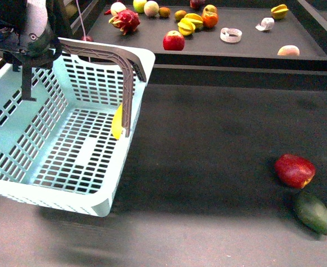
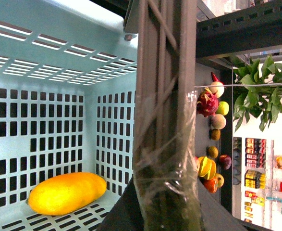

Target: Pick mango with right arm and hold basket with left

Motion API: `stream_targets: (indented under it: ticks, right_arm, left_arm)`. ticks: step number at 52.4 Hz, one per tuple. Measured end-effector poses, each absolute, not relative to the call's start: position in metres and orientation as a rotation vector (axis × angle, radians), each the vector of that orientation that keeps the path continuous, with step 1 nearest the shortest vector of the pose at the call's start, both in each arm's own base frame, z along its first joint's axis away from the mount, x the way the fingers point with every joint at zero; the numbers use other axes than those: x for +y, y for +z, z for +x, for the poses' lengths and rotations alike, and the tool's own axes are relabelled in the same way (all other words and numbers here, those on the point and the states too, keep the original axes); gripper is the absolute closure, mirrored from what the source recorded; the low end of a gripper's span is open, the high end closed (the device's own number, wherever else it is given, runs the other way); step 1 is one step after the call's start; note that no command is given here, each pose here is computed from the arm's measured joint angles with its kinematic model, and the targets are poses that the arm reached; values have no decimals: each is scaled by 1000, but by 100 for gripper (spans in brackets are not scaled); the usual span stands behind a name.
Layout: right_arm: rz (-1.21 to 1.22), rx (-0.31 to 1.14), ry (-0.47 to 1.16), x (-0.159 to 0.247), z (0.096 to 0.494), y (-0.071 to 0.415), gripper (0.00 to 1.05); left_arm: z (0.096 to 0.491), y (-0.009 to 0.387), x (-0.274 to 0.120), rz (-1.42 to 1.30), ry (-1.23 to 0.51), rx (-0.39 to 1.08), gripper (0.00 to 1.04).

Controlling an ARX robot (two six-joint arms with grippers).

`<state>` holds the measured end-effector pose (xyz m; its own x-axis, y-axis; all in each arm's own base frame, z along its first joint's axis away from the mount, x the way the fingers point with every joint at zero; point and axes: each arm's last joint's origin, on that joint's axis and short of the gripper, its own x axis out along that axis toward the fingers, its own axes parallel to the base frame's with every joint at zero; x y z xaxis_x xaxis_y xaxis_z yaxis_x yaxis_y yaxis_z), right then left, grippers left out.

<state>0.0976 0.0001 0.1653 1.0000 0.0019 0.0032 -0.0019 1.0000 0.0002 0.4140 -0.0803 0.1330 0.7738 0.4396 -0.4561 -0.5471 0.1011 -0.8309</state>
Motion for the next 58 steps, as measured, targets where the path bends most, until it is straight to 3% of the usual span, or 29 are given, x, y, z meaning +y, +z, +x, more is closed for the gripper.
stream_targets:
  ticks: [14, 32, 43, 58]
  right_arm:
    - [0, -3, 2, 0, 98, 165, 8]
    - [0, -3, 2, 0, 98, 165, 8]
    - [1, -3, 2, 0, 98, 165, 8]
    - [0, -3, 2, 0, 98, 165, 8]
  left_arm:
    - [420, 112, -70, -1313, 790, 129, 98]
    - [419, 114, -73, -1324, 811, 153, 43]
    - [387, 152, -74, -1274, 787, 134, 7]
    - [306, 195, -54, -1071, 769, 5, 8]
